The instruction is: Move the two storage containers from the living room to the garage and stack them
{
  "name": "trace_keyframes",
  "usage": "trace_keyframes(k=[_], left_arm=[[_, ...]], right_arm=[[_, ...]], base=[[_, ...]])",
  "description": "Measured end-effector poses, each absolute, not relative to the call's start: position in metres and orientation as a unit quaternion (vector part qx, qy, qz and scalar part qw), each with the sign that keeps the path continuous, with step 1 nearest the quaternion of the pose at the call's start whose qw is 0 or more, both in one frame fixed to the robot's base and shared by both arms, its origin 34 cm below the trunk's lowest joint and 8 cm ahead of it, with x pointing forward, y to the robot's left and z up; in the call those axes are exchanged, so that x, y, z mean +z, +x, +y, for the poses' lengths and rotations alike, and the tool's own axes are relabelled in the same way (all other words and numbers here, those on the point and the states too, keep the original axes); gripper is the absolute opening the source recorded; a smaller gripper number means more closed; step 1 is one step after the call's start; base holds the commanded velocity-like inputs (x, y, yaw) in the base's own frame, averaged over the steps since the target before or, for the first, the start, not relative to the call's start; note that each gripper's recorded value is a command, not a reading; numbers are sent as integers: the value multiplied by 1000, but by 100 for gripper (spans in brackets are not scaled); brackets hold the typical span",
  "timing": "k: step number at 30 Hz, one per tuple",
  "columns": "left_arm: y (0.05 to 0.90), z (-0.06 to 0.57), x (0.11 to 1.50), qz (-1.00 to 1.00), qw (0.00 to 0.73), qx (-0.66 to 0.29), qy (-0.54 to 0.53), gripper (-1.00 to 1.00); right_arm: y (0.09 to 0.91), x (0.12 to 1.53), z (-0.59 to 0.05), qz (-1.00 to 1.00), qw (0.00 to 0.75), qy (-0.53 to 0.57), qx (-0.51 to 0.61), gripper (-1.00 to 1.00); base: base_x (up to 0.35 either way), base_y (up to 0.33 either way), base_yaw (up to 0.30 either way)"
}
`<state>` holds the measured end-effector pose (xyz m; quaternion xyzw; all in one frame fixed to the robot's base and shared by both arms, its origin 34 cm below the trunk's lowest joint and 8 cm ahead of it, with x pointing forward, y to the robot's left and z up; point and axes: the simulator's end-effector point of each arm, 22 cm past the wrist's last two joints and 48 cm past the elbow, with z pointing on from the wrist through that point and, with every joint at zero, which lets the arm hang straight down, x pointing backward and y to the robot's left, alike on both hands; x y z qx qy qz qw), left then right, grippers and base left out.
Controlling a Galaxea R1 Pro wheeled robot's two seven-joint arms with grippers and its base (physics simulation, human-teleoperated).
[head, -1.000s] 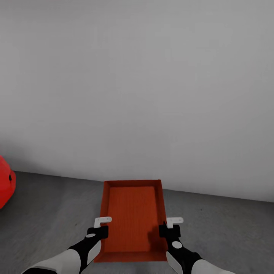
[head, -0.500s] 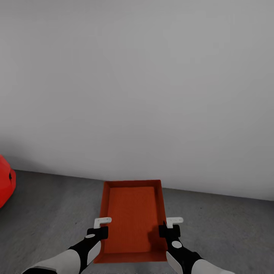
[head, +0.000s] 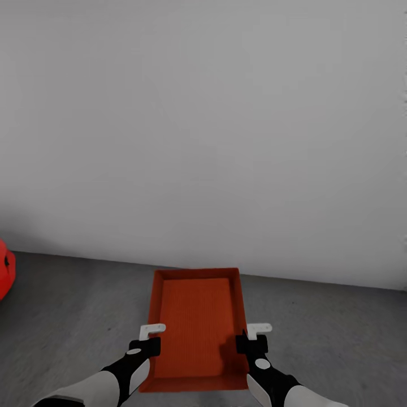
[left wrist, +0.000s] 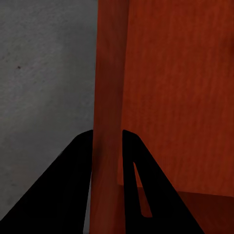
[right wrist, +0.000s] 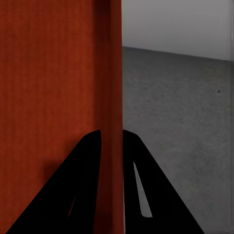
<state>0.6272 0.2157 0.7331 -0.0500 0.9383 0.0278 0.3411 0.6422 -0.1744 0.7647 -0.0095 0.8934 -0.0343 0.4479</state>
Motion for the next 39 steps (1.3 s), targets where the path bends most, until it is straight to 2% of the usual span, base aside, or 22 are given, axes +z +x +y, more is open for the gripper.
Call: trace_keyframes(k=[15,39], left_arm=[[623,216,723,941,332,28,-50,-100],[608,216,701,948,313,29,-54,-100]], right_arm=[[638,755,-174,898,440,-10,-34,-100],[628,734,-174,907,420,-15,-34,-100]], base=[[0,0,-185],[0,0,-74]])
